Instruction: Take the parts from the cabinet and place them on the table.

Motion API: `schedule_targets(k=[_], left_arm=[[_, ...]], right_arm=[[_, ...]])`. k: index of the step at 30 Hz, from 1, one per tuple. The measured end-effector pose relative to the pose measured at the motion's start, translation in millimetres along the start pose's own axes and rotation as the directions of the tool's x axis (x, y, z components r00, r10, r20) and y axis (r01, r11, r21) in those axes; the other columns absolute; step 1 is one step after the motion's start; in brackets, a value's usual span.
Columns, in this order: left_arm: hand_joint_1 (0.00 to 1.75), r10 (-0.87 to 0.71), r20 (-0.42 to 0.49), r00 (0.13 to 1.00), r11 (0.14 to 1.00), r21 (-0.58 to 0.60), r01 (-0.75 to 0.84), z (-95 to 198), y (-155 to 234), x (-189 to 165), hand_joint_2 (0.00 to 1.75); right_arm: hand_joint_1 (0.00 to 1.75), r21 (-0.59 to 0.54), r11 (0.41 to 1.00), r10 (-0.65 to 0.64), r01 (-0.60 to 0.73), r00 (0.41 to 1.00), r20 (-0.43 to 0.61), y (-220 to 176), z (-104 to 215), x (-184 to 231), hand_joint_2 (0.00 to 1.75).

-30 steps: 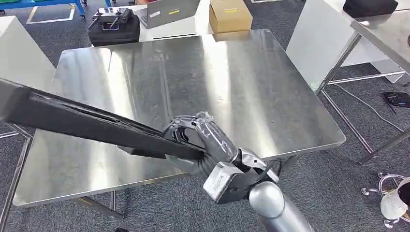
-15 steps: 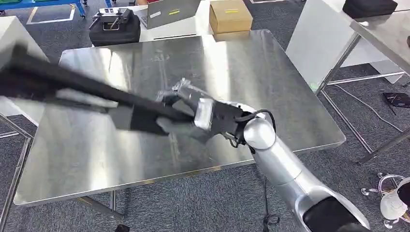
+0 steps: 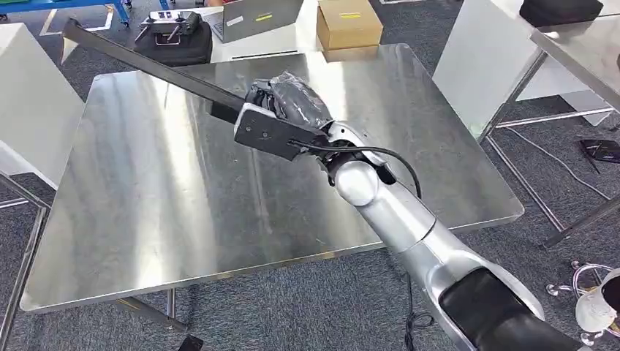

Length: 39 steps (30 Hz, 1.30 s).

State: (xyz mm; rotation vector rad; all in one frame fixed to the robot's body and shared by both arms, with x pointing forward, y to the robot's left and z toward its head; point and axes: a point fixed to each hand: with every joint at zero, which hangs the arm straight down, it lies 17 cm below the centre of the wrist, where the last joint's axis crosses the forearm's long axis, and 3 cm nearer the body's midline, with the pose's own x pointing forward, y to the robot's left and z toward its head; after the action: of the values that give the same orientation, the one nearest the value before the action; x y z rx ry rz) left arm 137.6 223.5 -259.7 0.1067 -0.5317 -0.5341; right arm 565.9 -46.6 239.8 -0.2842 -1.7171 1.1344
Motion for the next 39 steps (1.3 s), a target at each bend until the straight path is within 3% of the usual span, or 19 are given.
schedule_targets(k=[7, 12, 15, 20, 28, 29, 34, 39], left_arm=[[0.0, -0.017, 0.002, 1.0, 1.0, -0.014, 0.017, -1.3, -1.0, 5.0, 1.75], [0.0, -0.004, 0.015, 1.0, 1.0, -0.017, 0.004, -2.6, 0.1, 11.6, 1.75], [0.0, 0.001, 0.019, 1.0, 1.0, -0.018, 0.0, -3.0, 0.4, 13.8, 1.75], [0.0, 0.018, 0.022, 1.0, 1.0, -0.011, -0.018, -3.2, 1.7, 14.7, 1.75], [0.0, 0.036, 0.021, 0.999, 0.999, 0.006, -0.036, -2.0, 1.9, 11.8, 1.75], [0.0, 0.037, 0.02, 0.999, 0.999, 0.006, -0.037, -2.0, 1.7, 11.6, 1.75], [0.0, 0.036, 0.012, 0.999, 0.999, 0.015, -0.036, -1.9, 2.8, 9.3, 1.75], [0.0, 0.035, 0.01, 0.999, 0.999, 0.017, -0.036, -2.0, 3.2, 8.7, 1.75]], right_arm=[[1.75, 0.007, 0.96, 0.277, -0.281, 0.942, -0.191, -11.4, -6.5, -53.3, 1.75], [1.75, 0.089, 0.889, 0.45, -0.45, 0.818, -0.359, -23.6, 0.2, -104.1, 1.75], [1.75, 0.167, 0.806, 0.58, -0.568, 0.702, -0.412, -31.4, 8.1, -128.6, 1.75], [1.75, 0.26, 0.731, 0.671, -0.63, 0.598, -0.438, -34.5, 18.1, -151.6, 1.75], [1.75, 0.314, 0.749, 0.639, -0.583, 0.51, -0.576, -48.4, 50.0, -199.1, 1.75], [0.0, 0.315, 0.752, 0.632, -0.579, 0.496, -0.596, -53.0, 55.6, -206.4, 0.0], [0.0, 0.328, 0.758, 0.609, -0.563, 0.434, -0.664, -72.0, 80.4, -236.6, 0.0], [0.0, 0.334, 0.762, 0.601, -0.555, 0.414, -0.683, -78.8, 90.3, -248.0, 0.0]])
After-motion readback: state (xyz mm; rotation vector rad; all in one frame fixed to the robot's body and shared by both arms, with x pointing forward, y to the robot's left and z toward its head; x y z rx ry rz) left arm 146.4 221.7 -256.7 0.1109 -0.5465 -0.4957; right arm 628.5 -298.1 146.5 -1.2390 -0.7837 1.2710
